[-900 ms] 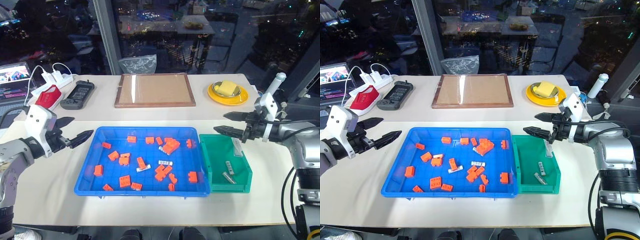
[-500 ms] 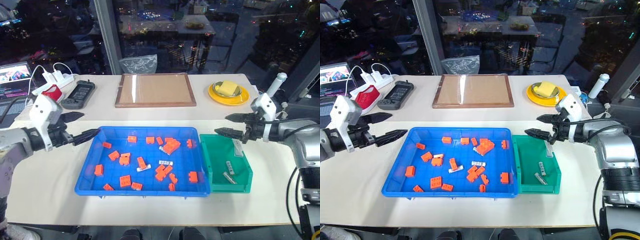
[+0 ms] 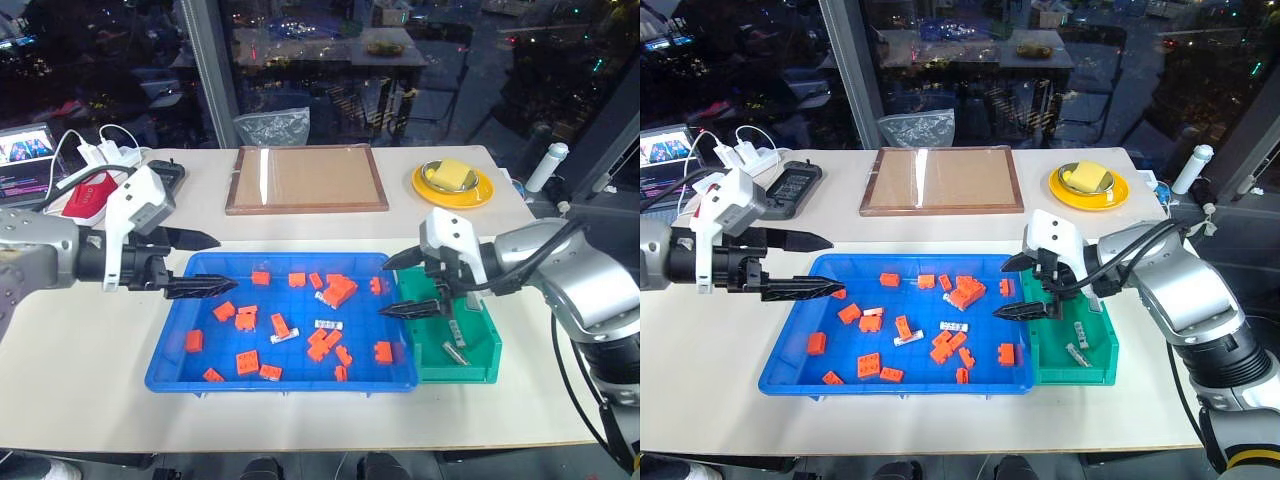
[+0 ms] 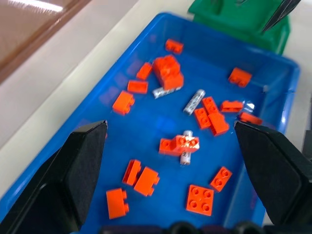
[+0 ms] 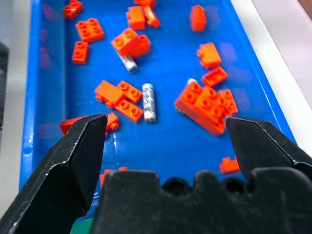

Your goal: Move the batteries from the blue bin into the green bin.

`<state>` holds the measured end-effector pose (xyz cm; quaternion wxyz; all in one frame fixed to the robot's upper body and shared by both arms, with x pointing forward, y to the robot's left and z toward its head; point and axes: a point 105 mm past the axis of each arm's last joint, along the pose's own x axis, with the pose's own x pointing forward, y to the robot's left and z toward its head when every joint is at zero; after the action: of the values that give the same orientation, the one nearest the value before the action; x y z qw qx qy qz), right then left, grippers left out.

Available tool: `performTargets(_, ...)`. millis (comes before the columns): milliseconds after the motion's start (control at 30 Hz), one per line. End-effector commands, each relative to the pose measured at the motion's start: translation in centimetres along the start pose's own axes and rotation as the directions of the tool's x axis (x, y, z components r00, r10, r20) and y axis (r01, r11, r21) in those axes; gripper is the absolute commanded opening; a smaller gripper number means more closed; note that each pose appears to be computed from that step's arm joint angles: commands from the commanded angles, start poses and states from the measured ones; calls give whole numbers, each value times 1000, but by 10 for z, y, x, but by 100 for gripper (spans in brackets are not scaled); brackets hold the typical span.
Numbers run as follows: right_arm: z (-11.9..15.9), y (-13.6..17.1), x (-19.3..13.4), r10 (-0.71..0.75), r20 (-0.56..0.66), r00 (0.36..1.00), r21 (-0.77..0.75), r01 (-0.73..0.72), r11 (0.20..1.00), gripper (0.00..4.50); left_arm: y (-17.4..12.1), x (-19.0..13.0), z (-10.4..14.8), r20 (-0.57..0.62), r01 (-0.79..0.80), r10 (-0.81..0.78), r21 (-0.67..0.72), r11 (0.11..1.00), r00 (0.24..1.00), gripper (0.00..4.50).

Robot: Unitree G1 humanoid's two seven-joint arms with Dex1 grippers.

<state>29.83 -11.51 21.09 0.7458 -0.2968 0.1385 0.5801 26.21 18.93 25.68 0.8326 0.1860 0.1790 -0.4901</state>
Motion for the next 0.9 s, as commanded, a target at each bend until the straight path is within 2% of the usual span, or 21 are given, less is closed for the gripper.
performTargets(33,6,-10,-4,-53,-10,999,-5,52,999,448,-2,-7,3,-16,-5,5,20,1000,1000,450)
performTargets(133,4,-7,7,-27,-31,999,-9,27,1000,448,-3,-12,-2,-39,-4,5,14,1000,999,450)
performTargets(200,19,-3,28,10,50,999,13,-11,1000,448,-8,-13,-4,-46,21,-21,8,1000,999,450)
performTargets(267,27,7,45,70,68,995,-6,-70,998,448,-8,-13,-7,-70,21,-21,11,1000,997,450)
performTargets(433,21,19,74,126,-1,992,-69,-126,990,448,-9,-9,-9,-79,27,-25,29,999,997,450)
performTargets(567,16,23,83,146,-32,989,-98,-149,984,448,-12,-9,-9,-80,30,-28,33,999,996,450)
performTargets(733,6,-10,87,22,-77,997,-161,-35,986,448,-15,-9,-10,-77,30,-27,30,999,997,450)
performTargets(900,2,-37,91,-14,-110,994,-240,-13,971,448,-19,-5,-12,-78,44,-42,28,999,996,450)
